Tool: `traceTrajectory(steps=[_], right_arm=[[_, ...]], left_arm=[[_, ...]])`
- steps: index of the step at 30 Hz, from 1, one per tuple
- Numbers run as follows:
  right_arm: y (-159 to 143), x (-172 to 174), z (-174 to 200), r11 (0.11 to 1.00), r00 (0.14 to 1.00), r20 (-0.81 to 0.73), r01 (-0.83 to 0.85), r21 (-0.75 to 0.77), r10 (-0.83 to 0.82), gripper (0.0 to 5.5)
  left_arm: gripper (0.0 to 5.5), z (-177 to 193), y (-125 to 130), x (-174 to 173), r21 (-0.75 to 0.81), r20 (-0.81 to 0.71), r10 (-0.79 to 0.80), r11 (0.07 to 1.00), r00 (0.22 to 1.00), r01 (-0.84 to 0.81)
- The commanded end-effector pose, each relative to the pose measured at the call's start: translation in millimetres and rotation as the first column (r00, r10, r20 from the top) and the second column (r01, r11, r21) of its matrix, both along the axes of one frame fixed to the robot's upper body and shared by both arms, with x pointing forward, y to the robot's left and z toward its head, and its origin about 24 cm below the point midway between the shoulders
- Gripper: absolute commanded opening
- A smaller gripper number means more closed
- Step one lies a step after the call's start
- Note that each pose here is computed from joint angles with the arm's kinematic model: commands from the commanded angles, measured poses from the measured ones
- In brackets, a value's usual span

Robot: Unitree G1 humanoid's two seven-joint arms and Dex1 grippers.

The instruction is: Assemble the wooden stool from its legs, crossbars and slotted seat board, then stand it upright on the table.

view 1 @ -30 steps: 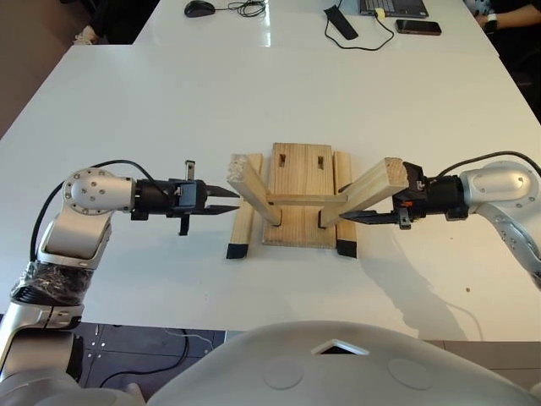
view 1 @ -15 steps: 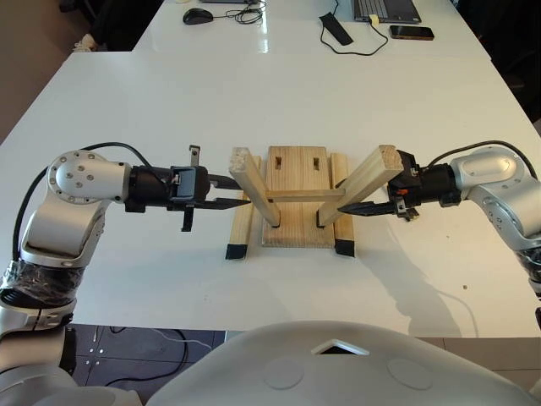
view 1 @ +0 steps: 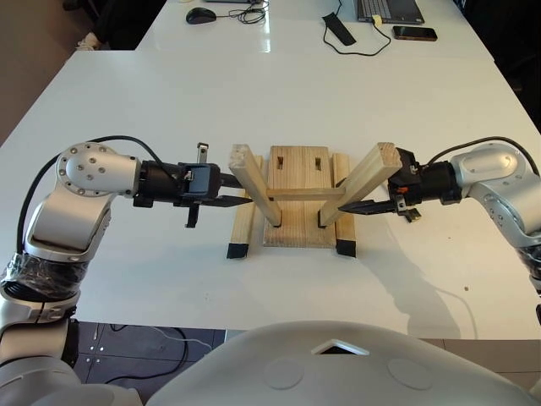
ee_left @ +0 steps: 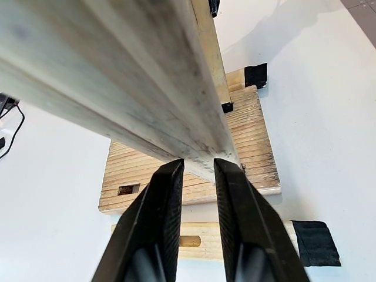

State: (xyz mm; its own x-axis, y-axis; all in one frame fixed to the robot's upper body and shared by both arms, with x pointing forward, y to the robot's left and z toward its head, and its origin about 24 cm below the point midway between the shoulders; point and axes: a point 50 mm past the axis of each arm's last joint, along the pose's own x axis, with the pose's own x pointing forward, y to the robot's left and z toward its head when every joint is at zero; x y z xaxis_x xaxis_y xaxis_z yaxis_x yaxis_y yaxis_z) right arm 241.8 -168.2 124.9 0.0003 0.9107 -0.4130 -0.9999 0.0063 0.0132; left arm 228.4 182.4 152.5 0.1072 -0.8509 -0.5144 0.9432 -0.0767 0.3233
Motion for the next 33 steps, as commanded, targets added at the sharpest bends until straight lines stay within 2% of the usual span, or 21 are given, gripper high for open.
traceTrajectory(steps=[1,6,12,16,21,27,28,33], right_arm=[[20.4,-40.3,-78.0,0.977,0.96,-0.281,-0.077,-0.201,0.018,1.98],[7.7,-47.7,-67.9,0.975,0.987,-0.162,-0.038,-0.22,0.002,1.98],[-0.2,-61.4,-70.0,0.973,0.988,-0.151,-0.004,-0.232,-0.032,1.98],[0.0,-49.4,-58.9,0.982,0.985,-0.147,0.057,-0.182,-0.085,1.98],[-6.2,-26.6,-45.2,0.983,0.979,-0.153,0.114,-0.144,-0.136,1.98],[-10.0,-9.2,-40.8,0.98,0.987,-0.104,0.1,-0.174,-0.119,1.98],[-9.5,-8.1,-39.7,0.98,0.989,-0.088,0.098,-0.174,-0.115,2.35],[-9.5,-8.6,-38.5,0.972,0.995,-0.007,0.091,-0.216,-0.095,2.91]], left_arm=[[0.94,12.0,-65.3,-26.4,-0.226,0.06,-0.315,0.92,0.947,0.32],[0.94,-8.8,-32.0,-20.6,-0.112,0.037,-0.18,0.977,0.983,0.183],[0.94,-40.4,16.0,-5.8,0.024,0.013,0.015,1.0,1.0,-0.015],[0.94,-49.6,40.6,7.5,0.045,0.011,0.134,0.99,0.991,-0.135],[0.94,-50.5,52.3,25.6,-0.004,0.003,0.264,0.965,0.965,-0.264],[1.72,-56.6,55.4,36.7,-0.031,0.032,0.338,0.941,0.94,-0.337],[1.97,-57.3,55.0,37.2,-0.037,0.038,0.345,0.939,0.938,-0.343],[2.57,-60.0,53.9,34.4,-0.049,0.046,0.35,0.936,0.936,-0.348]])
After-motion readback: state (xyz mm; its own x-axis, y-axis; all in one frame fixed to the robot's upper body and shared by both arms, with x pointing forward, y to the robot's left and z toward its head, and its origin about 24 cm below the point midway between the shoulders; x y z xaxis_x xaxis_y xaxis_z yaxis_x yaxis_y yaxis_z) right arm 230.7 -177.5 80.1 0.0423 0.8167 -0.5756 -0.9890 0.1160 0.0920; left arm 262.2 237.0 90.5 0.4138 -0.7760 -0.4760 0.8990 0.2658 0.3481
